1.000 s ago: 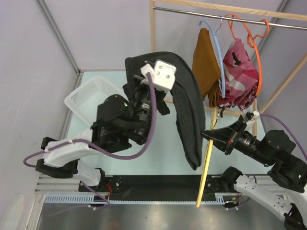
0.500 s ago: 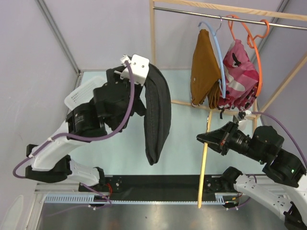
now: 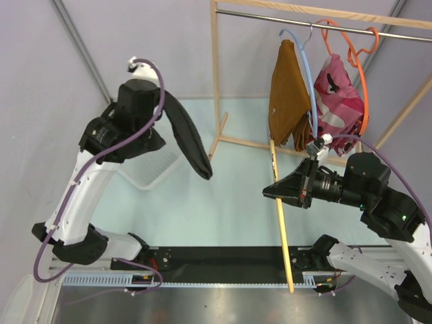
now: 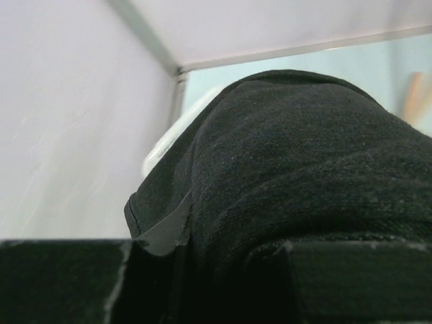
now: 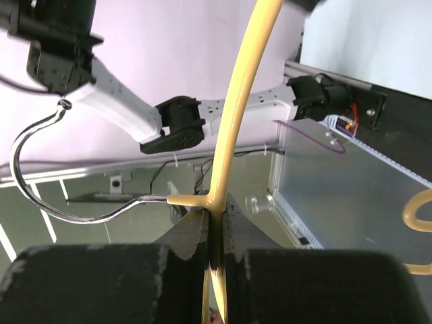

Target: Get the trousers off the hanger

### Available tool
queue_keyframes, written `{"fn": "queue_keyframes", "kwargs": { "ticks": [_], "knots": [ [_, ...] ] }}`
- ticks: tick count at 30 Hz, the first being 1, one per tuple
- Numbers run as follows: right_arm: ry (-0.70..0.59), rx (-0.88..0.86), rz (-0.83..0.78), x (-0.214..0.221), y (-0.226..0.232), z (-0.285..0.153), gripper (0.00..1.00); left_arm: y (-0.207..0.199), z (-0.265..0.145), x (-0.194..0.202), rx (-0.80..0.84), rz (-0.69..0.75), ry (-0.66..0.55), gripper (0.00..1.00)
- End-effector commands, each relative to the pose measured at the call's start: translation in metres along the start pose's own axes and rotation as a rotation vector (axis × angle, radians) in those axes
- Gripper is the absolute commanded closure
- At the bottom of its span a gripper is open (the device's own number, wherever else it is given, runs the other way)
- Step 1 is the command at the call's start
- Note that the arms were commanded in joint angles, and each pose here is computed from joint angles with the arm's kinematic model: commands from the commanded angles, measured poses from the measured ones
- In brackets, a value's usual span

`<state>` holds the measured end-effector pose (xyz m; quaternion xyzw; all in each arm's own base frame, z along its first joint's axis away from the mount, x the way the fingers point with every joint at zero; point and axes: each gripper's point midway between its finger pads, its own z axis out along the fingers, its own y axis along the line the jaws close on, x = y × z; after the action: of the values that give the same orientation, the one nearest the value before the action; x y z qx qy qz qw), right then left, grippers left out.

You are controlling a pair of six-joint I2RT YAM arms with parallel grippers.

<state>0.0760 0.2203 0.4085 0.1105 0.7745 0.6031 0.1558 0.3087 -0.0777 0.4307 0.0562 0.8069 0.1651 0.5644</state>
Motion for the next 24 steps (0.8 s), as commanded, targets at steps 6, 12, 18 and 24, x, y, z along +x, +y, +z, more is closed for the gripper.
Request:
{"fn": "queue_keyframes", "kwargs": {
  "ticks": [6, 12, 18, 24],
  "knots": [
    [0.165, -0.175, -0.08, 0.017, 0.046, 0.007, 1.0, 0.11, -0.009, 0.033, -0.316, -0.101, 0.047, 1.0],
    [0.202, -0.149, -0.164, 0.007, 0.055, 0.024, 1.0, 0.121, 0.032, 0.067, -0.448, -0.019, 0.177, 1.0],
    [0.2, -0.103, -0.142, -0.026, 0.046, 0.048, 1.0, 0.099, 0.103, 0.088, -0.528, 0.155, 0.283, 1.0],
    [0.131, -0.091, -0.092, -0.063, 0.032, 0.045, 1.0, 0.062, 0.175, 0.136, -0.486, 0.153, 0.405, 1.0]
  ]
}}
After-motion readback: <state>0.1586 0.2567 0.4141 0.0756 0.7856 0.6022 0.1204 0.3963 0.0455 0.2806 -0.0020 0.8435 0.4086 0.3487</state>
